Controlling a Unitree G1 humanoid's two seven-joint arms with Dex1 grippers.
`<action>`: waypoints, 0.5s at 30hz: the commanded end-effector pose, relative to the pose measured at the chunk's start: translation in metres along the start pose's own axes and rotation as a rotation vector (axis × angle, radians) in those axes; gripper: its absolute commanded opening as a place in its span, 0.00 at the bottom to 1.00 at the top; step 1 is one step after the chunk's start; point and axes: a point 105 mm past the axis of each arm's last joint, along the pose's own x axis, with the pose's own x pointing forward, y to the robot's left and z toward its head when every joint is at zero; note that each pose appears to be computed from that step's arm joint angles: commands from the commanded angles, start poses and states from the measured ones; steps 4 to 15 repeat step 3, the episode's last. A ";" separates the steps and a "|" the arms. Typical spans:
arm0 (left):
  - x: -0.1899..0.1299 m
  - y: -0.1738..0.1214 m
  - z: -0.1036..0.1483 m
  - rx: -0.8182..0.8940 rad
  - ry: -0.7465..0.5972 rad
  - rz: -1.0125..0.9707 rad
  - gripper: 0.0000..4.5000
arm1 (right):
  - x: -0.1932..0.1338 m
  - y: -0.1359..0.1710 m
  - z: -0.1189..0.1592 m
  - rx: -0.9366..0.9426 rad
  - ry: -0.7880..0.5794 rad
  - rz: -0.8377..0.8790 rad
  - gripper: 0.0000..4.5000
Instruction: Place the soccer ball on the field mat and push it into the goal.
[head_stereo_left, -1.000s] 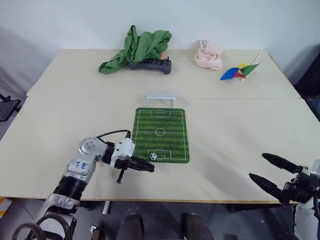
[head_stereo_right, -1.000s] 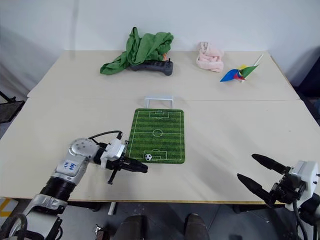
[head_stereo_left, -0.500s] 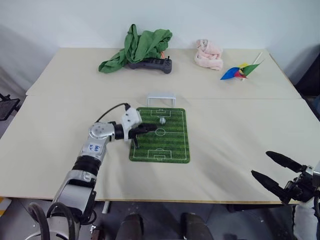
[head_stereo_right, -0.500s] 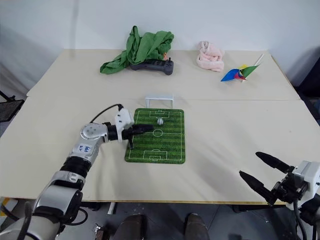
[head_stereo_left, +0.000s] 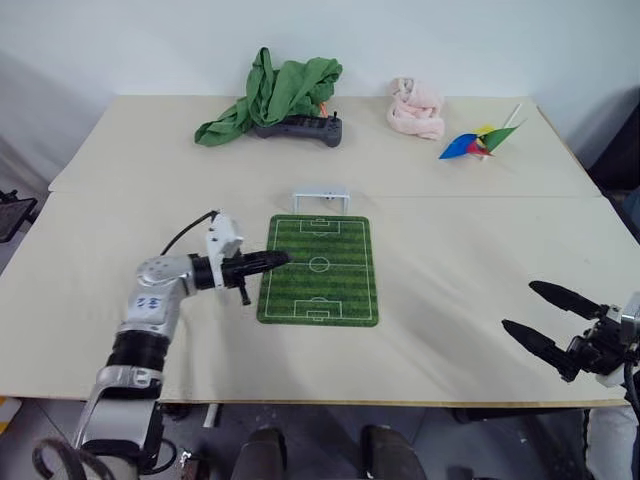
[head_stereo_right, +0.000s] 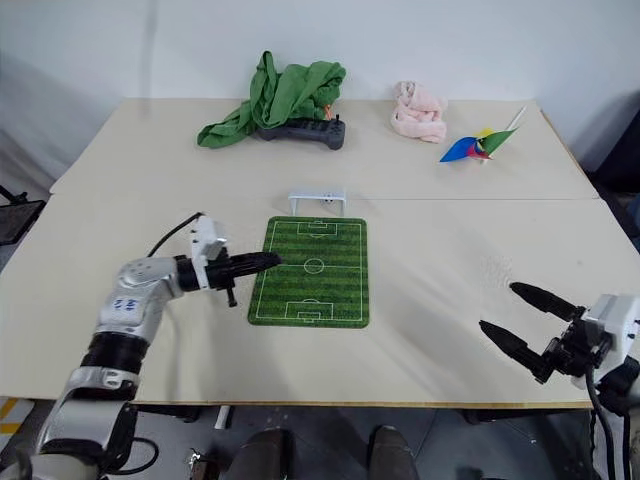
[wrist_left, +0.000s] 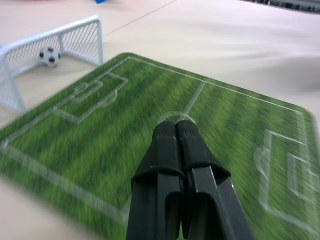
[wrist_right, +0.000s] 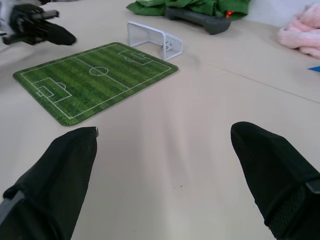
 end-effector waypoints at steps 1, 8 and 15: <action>-0.022 0.009 0.008 0.051 0.000 0.057 0.01 | 0.005 -0.009 0.010 -0.040 -0.001 0.030 1.00; -0.030 0.013 0.008 0.087 0.028 0.081 0.01 | 0.010 -0.014 0.012 -0.045 0.002 0.046 1.00; -0.030 0.013 0.008 0.087 0.028 0.081 0.01 | 0.010 -0.014 0.012 -0.045 0.002 0.046 1.00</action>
